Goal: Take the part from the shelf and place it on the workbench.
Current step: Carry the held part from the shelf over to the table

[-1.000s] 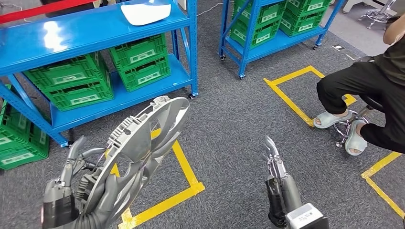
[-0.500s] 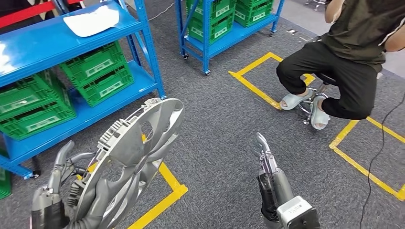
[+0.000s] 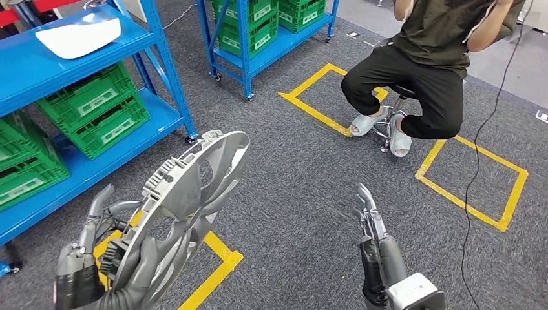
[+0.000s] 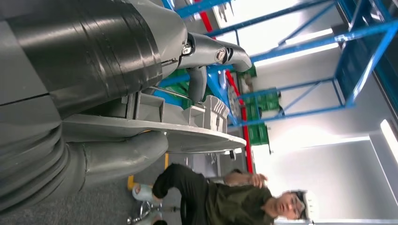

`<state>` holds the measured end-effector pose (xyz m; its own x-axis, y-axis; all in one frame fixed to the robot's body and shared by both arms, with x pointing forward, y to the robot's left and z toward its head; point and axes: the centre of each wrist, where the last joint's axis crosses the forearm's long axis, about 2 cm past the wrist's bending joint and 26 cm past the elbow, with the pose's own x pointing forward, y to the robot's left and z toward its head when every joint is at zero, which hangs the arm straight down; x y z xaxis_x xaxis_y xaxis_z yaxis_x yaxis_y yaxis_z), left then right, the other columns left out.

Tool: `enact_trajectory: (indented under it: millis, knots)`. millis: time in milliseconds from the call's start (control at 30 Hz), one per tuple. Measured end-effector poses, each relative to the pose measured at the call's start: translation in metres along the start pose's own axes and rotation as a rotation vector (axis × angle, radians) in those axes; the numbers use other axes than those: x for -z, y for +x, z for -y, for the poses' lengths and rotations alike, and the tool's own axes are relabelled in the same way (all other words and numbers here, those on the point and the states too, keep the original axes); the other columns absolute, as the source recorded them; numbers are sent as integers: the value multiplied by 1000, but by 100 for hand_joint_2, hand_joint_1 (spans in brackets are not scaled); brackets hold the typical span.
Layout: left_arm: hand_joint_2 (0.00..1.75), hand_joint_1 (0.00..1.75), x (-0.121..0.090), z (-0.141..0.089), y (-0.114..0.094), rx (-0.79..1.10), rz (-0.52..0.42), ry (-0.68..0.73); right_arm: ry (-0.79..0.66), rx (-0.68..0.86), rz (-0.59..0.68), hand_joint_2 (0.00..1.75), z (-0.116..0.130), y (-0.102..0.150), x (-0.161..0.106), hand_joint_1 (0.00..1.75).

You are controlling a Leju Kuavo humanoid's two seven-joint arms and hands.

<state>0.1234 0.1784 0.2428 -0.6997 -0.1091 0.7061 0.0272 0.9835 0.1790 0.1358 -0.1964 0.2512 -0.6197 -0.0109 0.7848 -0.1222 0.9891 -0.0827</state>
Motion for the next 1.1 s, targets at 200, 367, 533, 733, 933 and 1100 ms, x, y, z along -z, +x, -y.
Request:
enact_trajectory:
  millis: [200, 367, 533, 733, 933, 1100]
  knots:
    - [175, 175, 0, 0, 0, 1, 7, 0, -2, 0, 2, 0, 0, 0, 0, 0]
    - [175, 175, -2, 0, 1, 26, 32, 0, -3, 1, -1, 0, 0, 0, 0, 0]
    - [175, 175, -2, -1, 3, 49, 48, 3, 0, -2, -7, 0, 0, 0, 1, 0]
    - [175, 175, 1, -2, 6, 57, 40, 11, -2, -10, -15, 0, 0, 0, 1, 0]
    - [175, 175, 0, -1, 7, 42, 30, 7, -11, -7, -13, 0, 0, 0, 0, 0]
    - [175, 175, 0, -1, 7, 40, 31, 7, -12, -7, -9, 0, 0, 0, 0, 0]
